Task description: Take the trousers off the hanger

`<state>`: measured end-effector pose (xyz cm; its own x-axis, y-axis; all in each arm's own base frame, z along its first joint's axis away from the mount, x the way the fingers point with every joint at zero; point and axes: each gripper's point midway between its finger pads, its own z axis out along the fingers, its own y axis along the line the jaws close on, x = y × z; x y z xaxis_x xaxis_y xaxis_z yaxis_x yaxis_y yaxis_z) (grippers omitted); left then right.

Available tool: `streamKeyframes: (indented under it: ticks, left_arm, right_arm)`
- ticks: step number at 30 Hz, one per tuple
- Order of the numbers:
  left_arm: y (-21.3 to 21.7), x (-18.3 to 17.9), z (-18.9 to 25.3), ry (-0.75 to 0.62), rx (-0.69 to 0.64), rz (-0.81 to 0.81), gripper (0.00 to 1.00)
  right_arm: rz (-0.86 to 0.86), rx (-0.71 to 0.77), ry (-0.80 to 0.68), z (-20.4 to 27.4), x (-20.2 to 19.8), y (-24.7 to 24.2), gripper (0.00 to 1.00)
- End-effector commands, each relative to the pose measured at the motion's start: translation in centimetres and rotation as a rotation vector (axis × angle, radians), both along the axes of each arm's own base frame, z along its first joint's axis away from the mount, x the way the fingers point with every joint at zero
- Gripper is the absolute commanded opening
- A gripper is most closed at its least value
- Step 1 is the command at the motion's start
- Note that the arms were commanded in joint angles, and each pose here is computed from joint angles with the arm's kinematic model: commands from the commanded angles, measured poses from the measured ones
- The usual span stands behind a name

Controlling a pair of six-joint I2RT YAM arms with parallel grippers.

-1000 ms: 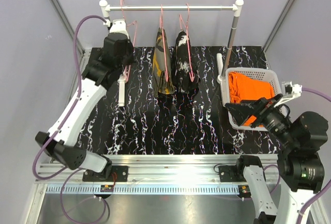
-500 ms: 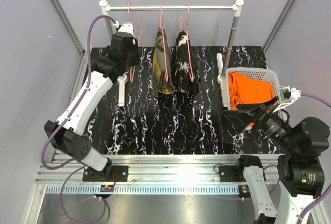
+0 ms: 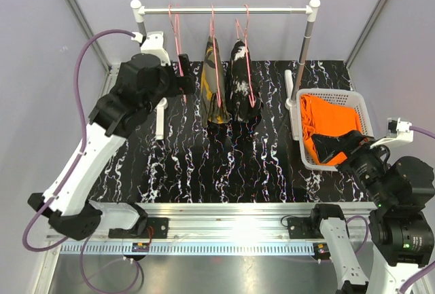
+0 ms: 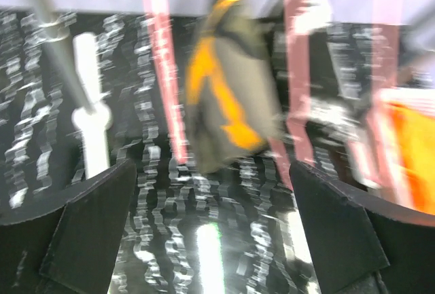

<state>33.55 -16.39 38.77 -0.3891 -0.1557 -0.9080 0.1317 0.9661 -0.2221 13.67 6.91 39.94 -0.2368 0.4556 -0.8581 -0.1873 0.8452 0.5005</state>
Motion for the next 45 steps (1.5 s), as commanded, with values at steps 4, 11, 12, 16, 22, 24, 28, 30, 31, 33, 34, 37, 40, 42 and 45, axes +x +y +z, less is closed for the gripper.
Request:
streamKeyframes:
  ticks: [4, 11, 12, 16, 22, 24, 28, 30, 31, 33, 34, 37, 40, 42, 45]
  left_arm:
    - [-4.8, -2.5, 5.0, -0.103, -0.078, -0.084, 0.99]
    - [-7.4, 0.1, 2.8, -0.055, 0.092, 0.025, 0.99]
    - [-7.7, 0.5, 2.3, -0.048, 0.104, 0.025, 0.99]
    - [-9.4, 2.3, -0.1, -0.019, 0.154, 0.032, 0.95]
    - [-10.5, 5.1, -4.2, 0.050, 0.240, 0.070, 0.75]
    - [-10.4, 6.2, -5.5, 0.071, 0.247, 0.084, 0.69]
    - [-10.4, 7.7, -6.4, 0.083, 0.244, 0.093, 0.46]
    - [-10.2, 8.5, -6.9, 0.098, 0.244, 0.103, 0.43]
    - [-10.4, 9.0, -7.5, 0.112, 0.245, 0.095, 0.42]
    - [-10.2, 9.5, -8.0, 0.124, 0.247, 0.101, 0.41]
    - [-10.2, 9.6, -8.3, 0.131, 0.248, 0.098, 0.35]
    - [-10.2, 10.0, -9.0, 0.149, 0.244, 0.097, 0.14]
    - [-9.9, 10.1, -8.8, 0.147, 0.238, 0.105, 0.00]
    - [-9.5, 9.8, -7.8, 0.132, 0.224, 0.116, 0.00]
    - [-8.3, 9.4, -5.2, 0.086, 0.185, 0.148, 0.00]
  right_arm:
    - [-0.030, -0.036, 0.025, -1.8, 0.6, -0.7, 1.00]
    - [0.003, -0.006, 0.030, -1.2, 0.2, 0.0, 0.99]
    - [0.007, -0.001, 0.029, -1.1, 0.1, 0.0, 0.99]
    - [0.036, 0.015, 0.040, -1.1, 0.3, 0.6, 0.99]
    - [0.061, 0.025, 0.048, -1.3, 0.3, 1.0, 1.00]
    - [0.068, 0.028, 0.043, -1.2, 0.2, 1.1, 0.99]
    - [0.086, 0.035, 0.044, -1.4, 0.2, 1.4, 0.99]
    - [0.087, 0.037, 0.045, -1.5, 0.3, 1.5, 1.00]
    - [0.092, 0.036, 0.043, -1.4, 0.2, 1.5, 0.99]
    - [0.092, 0.034, 0.041, -1.4, 0.2, 1.5, 0.99]
    - [0.091, 0.034, 0.038, -1.3, 0.2, 1.5, 0.99]
    - [0.089, 0.034, 0.039, -1.4, 0.2, 1.5, 0.99]
    - [0.088, 0.032, 0.039, -1.4, 0.2, 1.5, 0.99]
    - [0.090, 0.030, 0.038, -1.3, 0.2, 1.5, 1.00]
    - [0.088, 0.021, 0.028, -1.2, 0.1, 1.4, 0.99]
